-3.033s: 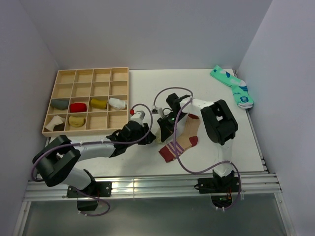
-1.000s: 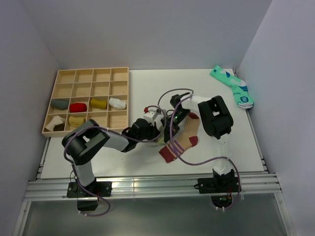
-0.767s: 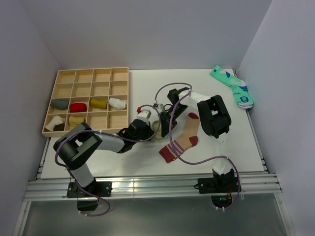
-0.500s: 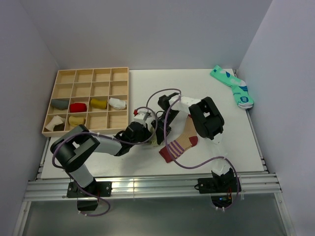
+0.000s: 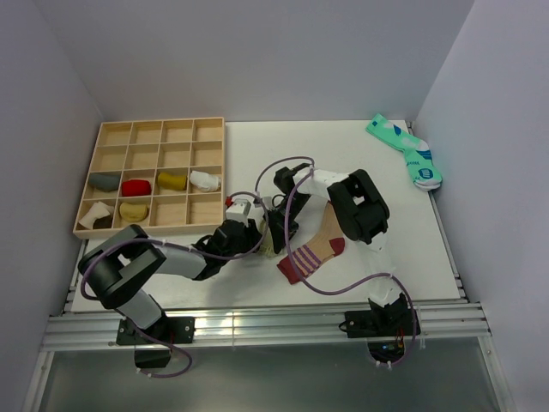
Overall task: Roll the socks
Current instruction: Roll the sock at the center of the board.
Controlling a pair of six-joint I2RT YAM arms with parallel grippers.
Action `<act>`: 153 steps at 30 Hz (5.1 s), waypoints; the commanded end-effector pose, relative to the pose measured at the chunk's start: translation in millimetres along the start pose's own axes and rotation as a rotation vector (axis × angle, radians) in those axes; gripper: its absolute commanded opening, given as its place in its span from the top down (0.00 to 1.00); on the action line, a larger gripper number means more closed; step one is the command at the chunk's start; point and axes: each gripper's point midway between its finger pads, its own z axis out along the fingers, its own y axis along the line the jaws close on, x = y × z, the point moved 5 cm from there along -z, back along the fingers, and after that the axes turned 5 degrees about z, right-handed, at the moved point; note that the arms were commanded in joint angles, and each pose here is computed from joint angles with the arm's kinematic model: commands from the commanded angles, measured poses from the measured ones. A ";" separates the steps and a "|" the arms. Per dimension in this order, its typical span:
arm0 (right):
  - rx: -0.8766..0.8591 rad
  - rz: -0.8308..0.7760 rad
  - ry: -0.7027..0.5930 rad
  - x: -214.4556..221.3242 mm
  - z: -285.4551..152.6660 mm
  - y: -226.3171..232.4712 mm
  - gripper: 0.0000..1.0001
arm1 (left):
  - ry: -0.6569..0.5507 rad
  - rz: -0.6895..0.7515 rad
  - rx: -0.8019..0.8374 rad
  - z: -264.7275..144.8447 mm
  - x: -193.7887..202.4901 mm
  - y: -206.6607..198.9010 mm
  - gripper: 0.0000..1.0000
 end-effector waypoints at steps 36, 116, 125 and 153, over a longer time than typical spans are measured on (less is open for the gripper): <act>0.063 -0.010 0.042 -0.3 0.4 -15.5 1.00 | -0.121 0.229 0.376 -18.5 -12.8 -55.9 0.51; 0.799 -0.013 -0.261 77.1 -106.6 -97.7 0.79 | 0.609 -0.351 0.206 5.1 36.3 -10.9 1.00; 0.745 -0.144 -0.397 54.9 -149.0 -70.9 0.76 | 0.653 -0.378 0.245 0.7 43.3 -15.2 1.00; 0.636 -1.084 -0.384 69.7 -50.9 54.1 0.68 | 0.777 -0.466 0.293 -0.9 55.1 -23.0 1.00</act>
